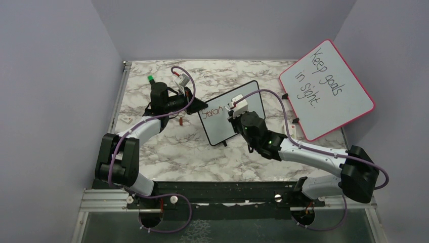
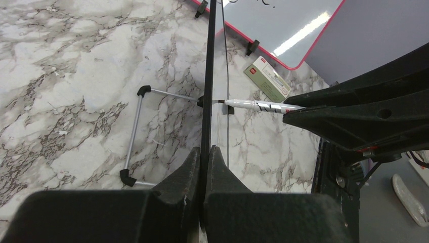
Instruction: Write a sentence on the whiteboard
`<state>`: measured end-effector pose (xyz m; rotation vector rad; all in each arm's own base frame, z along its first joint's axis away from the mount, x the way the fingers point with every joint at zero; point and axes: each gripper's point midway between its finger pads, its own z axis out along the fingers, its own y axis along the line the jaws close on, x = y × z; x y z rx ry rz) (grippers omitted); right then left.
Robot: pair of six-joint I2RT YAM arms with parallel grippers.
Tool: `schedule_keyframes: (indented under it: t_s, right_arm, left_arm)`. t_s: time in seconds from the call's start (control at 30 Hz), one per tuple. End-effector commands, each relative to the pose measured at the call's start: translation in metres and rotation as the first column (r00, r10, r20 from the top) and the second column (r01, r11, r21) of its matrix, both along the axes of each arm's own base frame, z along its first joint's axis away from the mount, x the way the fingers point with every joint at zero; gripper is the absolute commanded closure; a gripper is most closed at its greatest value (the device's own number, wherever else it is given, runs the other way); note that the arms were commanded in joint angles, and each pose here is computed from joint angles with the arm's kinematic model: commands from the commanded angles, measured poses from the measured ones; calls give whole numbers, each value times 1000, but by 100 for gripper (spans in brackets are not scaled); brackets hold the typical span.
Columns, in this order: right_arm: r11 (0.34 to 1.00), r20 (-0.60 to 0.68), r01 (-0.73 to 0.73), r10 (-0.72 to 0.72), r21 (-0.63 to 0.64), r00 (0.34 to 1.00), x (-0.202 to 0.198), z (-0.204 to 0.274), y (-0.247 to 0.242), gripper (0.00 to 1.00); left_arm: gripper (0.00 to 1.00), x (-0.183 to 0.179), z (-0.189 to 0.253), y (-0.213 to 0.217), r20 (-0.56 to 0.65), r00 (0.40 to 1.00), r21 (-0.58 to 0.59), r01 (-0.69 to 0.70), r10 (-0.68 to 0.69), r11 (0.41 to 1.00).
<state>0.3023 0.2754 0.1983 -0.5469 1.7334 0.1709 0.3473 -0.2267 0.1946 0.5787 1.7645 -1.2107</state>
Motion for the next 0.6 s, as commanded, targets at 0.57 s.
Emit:
schedule_keyframes:
  t_s: [0.57]
  right_arm:
    - [997,43,-67,65,49,997,3,19,18,99]
  left_arm:
    - [100,0,-36,4,-95,994,70,-42,49,997]
